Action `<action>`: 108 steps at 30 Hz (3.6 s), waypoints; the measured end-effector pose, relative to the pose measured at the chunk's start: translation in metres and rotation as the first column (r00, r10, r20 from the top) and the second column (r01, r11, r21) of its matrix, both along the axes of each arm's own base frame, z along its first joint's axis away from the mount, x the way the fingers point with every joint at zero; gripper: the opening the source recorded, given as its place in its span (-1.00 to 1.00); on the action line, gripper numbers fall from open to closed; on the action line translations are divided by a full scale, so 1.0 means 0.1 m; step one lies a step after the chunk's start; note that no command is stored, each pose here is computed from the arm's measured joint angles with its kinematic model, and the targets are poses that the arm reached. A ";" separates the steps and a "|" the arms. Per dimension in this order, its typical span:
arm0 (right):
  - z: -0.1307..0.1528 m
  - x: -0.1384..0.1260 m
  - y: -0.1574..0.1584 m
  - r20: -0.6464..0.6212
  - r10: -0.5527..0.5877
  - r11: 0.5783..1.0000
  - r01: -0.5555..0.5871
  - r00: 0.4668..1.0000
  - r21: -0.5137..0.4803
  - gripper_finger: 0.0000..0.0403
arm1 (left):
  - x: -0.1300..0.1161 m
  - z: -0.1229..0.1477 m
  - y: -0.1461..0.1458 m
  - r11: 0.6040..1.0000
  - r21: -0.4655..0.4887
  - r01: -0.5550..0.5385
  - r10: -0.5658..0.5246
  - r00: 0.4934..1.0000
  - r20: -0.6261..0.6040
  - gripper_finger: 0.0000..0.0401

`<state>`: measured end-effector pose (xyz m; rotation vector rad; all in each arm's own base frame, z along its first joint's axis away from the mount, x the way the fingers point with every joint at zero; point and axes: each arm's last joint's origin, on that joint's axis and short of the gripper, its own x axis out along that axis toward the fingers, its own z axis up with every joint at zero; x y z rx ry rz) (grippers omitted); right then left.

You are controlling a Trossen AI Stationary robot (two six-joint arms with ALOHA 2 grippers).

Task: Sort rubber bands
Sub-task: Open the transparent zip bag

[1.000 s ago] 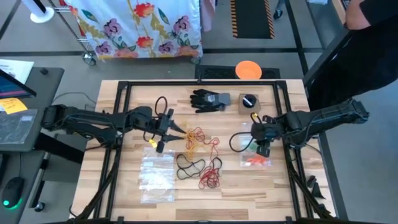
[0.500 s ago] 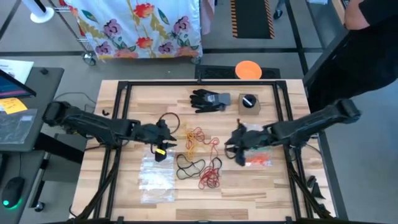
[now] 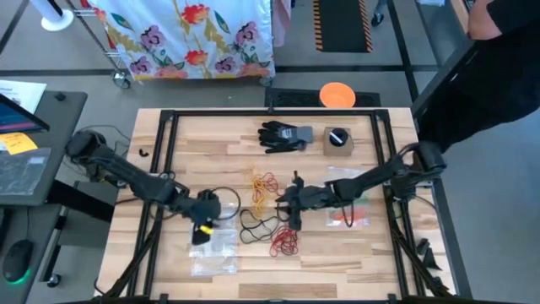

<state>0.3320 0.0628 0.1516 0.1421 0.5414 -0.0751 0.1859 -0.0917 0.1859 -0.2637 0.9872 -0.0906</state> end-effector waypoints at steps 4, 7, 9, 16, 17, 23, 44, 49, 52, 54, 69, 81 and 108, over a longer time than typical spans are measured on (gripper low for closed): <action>-0.10 0.04 0.01 -0.028 -0.016 0.999 0.017 0.999 0.027 -0.39 | -0.02 -0.03 -0.10 0.998 -0.057 -0.005 0.003 0.999 -0.037 -0.47; -0.10 0.04 0.05 -0.029 -0.013 0.999 0.014 0.999 0.037 -0.39 | 0.01 -0.08 -0.19 0.996 -0.087 -0.010 0.007 0.999 -0.032 -0.47; -0.09 0.03 0.07 -0.025 -0.006 0.999 0.007 1.000 0.038 -0.39 | 0.03 -0.14 -0.24 0.996 -0.086 -0.008 0.003 0.999 -0.054 -0.47; 0.02 0.00 0.11 0.004 0.012 0.999 -0.012 1.000 0.038 -0.39 | 0.11 -0.45 -0.34 0.999 0.028 -0.029 0.032 0.991 -0.132 -0.47; 0.03 0.00 0.11 -0.001 0.012 0.999 -0.012 1.000 0.036 -0.39 | 0.13 -0.47 -0.36 0.999 0.033 -0.032 0.036 0.990 -0.139 -0.47; 0.05 0.00 0.09 0.006 0.015 1.000 -0.015 1.000 0.022 -0.39 | 0.26 -0.50 -0.48 0.999 0.046 -0.028 0.035 0.989 -0.145 -0.52; 0.04 -0.02 0.15 -0.011 0.038 0.999 -0.037 0.999 0.013 -0.39 | 0.37 0.68 -0.94 0.989 0.102 0.110 -0.127 0.975 0.180 -1.00; 0.03 -0.05 0.22 -0.020 0.056 0.998 -0.055 0.998 0.017 -0.39 | 0.39 0.48 -0.99 0.993 0.079 0.086 -0.096 0.988 0.124 -1.00; 0.02 -0.05 0.23 -0.026 0.060 0.998 -0.060 0.998 0.016 -0.39 | 0.47 0.36 -1.04 0.996 0.025 0.084 -0.086 0.991 0.098 -1.00; 0.02 -0.06 0.24 -0.028 0.061 0.998 -0.061 0.998 0.015 -0.39 | 0.53 0.29 -1.06 0.996 0.014 0.085 -0.086 0.992 0.091 -1.00; 0.00 -0.07 0.23 -0.053 0.059 0.998 -0.059 0.997 0.012 -0.39 | 0.83 -0.24 -0.91 0.988 0.140 -0.065 0.086 0.986 -0.144 -0.43; -0.03 -0.10 0.24 -0.092 0.060 0.998 -0.059 0.994 0.010 -0.39 | 0.87 -0.48 -0.93 0.974 0.226 0.006 0.038 0.981 -0.191 -0.42; -0.03 -0.10 0.24 -0.094 0.052 0.999 -0.050 0.994 0.022 -0.39 | 0.53 0.68 -0.91 0.970 0.238 0.059 -0.043 0.997 -0.071 -0.99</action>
